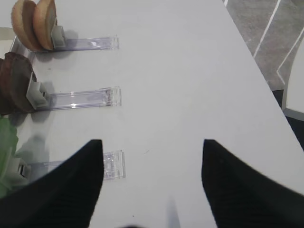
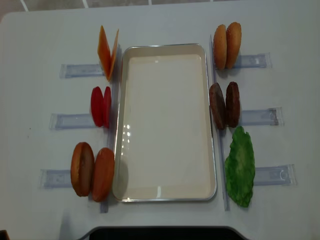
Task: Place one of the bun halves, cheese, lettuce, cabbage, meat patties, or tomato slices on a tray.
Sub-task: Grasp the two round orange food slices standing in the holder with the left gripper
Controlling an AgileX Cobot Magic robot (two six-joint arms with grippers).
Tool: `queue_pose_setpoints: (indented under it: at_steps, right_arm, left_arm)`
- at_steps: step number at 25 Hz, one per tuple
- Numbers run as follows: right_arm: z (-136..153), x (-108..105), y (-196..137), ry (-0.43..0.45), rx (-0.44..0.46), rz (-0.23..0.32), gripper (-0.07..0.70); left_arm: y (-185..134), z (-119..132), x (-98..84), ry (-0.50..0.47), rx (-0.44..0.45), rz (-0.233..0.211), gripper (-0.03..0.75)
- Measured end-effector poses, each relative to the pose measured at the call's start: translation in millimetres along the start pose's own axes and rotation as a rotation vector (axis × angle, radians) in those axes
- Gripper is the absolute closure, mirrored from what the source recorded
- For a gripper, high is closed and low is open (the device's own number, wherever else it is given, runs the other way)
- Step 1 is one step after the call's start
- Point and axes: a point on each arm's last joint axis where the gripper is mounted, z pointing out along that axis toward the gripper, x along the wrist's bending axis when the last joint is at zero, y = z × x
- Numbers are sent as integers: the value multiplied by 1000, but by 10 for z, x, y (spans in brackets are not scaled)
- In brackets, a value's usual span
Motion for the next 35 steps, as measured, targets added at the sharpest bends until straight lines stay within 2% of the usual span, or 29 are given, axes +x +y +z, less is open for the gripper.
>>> queue_pose_setpoints:
  at_steps: [5,11,15,17,21,28,35]
  right_arm:
    - [0,0,0,0,0,0,202]
    - [0,0,0,0,0,0,202]
    - [0,0,0,0,0,0,202]
    - [0,0,0,0,0,0,202]
    - [0,0,0,0,0,0,202]
    - [0,0,0,0,0,0,202]
    - [0,0,0,0,0,0,202]
  left_arm:
    - [0,0,-1,-1,0,-3,715]
    - [5,-1,-56,-62,-4,-41,712]
    - [19,-24,-59,-66,3,-41,654]
    - [78,-28,-63,-77,47,-45,594]
    - [278,63,-66,-104,197,-59,477]
    - [687,411,-63,-140,437,-116,441]
    - [861,700,-131,-224,557,-185,342]
